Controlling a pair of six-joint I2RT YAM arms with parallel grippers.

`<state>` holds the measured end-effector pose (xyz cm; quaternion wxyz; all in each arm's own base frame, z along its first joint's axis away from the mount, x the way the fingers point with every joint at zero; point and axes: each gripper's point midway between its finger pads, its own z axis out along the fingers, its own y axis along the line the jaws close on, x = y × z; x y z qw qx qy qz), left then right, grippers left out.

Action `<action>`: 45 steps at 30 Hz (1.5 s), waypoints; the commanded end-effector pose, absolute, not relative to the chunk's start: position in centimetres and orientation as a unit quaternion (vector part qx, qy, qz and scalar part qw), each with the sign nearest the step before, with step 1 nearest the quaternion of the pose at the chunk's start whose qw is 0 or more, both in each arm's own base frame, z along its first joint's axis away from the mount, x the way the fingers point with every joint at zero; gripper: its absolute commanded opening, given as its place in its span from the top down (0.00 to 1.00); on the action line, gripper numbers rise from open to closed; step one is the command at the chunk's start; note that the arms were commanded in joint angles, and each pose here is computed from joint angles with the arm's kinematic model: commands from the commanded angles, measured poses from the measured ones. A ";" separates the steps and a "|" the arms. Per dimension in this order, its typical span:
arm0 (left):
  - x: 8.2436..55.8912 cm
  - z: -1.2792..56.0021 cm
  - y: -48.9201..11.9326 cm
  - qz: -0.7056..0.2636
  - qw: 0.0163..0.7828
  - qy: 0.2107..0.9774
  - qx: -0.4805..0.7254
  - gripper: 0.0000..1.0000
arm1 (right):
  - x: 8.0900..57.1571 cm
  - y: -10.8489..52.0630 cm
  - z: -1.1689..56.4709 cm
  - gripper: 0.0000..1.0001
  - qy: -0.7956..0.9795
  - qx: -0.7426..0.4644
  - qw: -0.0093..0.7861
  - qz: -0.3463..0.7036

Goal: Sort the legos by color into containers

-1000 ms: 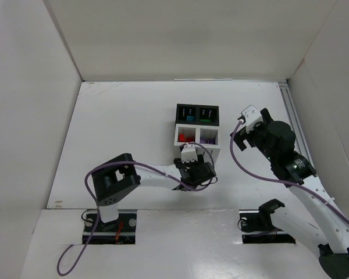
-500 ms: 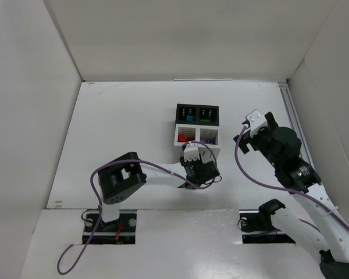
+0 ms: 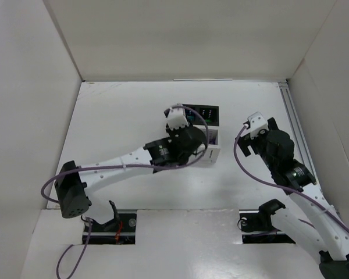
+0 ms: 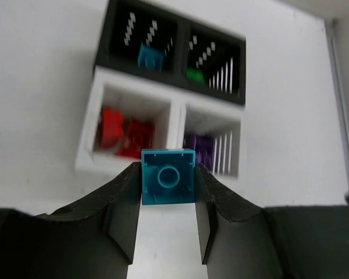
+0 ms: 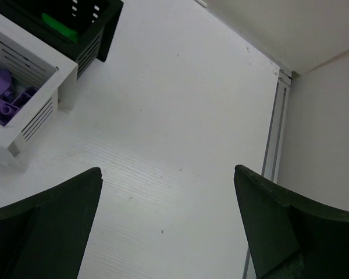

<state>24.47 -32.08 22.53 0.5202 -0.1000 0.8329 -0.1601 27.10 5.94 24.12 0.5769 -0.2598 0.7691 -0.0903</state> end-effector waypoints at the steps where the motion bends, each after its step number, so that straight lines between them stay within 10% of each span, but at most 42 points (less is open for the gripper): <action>1: 29.7 26.1 -31.7 -0.178 0.559 0.807 -0.074 0.84 | 27.4 4.2 25.8 0.01 0.766 -0.203 0.598 -0.119; 19: 43.5 22.4 -30.8 -0.154 0.530 0.831 -0.073 0.80 | 28.1 3.3 24.7 0.01 0.782 -0.198 0.573 -0.147; 26: 42.3 21.9 -31.7 -0.188 0.517 0.834 -0.041 0.63 | 28.2 3.3 24.2 0.01 0.783 -0.198 0.572 -0.146; 36: 39.7 25.1 -30.2 -0.204 0.524 0.826 -0.038 0.00 | 27.6 2.5 24.0 0.01 0.789 -0.172 0.570 -0.154; 45: 32.4 25.9 -19.7 -0.147 0.535 0.818 -0.152 0.00 | 26.2 0.1 23.7 0.01 0.807 -0.094 0.555 -0.179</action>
